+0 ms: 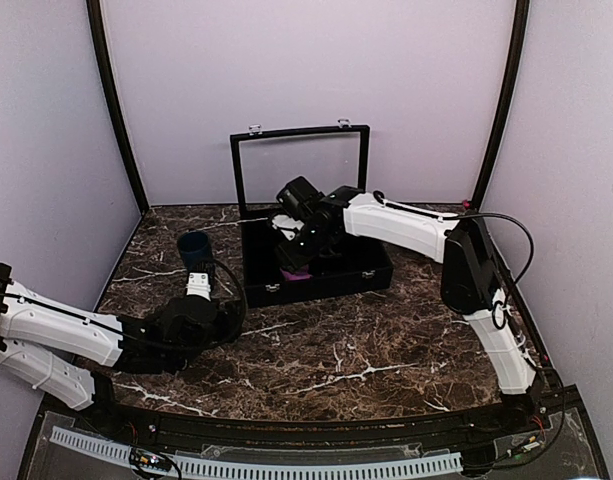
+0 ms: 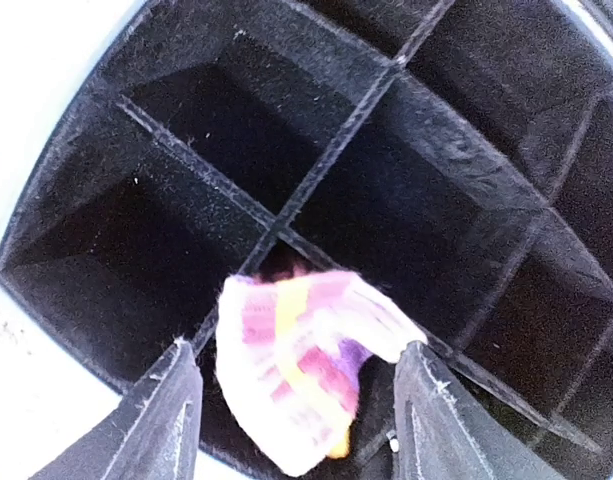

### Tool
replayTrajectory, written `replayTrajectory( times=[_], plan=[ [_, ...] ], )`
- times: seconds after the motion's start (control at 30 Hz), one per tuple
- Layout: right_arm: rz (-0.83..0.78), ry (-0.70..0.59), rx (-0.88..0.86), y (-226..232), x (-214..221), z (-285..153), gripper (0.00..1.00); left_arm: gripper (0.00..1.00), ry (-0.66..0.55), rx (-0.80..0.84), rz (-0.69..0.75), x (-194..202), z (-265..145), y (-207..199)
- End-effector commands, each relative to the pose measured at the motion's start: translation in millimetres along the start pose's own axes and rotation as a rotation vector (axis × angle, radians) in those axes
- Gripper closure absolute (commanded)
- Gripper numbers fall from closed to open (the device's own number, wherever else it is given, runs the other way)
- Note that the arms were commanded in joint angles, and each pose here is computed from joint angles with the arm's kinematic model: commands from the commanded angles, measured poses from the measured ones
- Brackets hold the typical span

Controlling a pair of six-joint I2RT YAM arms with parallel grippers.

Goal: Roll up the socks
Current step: Place the sock in the storage box.

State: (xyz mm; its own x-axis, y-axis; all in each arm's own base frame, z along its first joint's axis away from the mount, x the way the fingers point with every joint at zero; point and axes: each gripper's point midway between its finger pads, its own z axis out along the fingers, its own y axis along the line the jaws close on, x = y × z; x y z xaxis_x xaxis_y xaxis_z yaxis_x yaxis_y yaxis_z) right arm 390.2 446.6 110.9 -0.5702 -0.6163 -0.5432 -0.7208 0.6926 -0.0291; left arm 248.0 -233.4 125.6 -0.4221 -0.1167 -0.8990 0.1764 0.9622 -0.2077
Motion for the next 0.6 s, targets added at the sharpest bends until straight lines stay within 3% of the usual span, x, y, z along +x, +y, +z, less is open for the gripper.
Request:
replayTrajectory(
  times=[0.0, 0.3, 0.57],
  plan=[
    [0.008, 0.039, -0.045, 8, 7, 10, 0.38, 0.41, -0.013, -0.007, -0.011, -1, -2, 6],
    [0.028, 0.074, -0.015, -3, 18, 22, 0.39, 0.4, -0.023, -0.01, -0.004, -2, -2, 6],
    [0.058, 0.115, 0.007, -20, 30, 32, 0.46, 0.39, -0.023, -0.019, 0.003, -2, 1, 7]
  ],
)
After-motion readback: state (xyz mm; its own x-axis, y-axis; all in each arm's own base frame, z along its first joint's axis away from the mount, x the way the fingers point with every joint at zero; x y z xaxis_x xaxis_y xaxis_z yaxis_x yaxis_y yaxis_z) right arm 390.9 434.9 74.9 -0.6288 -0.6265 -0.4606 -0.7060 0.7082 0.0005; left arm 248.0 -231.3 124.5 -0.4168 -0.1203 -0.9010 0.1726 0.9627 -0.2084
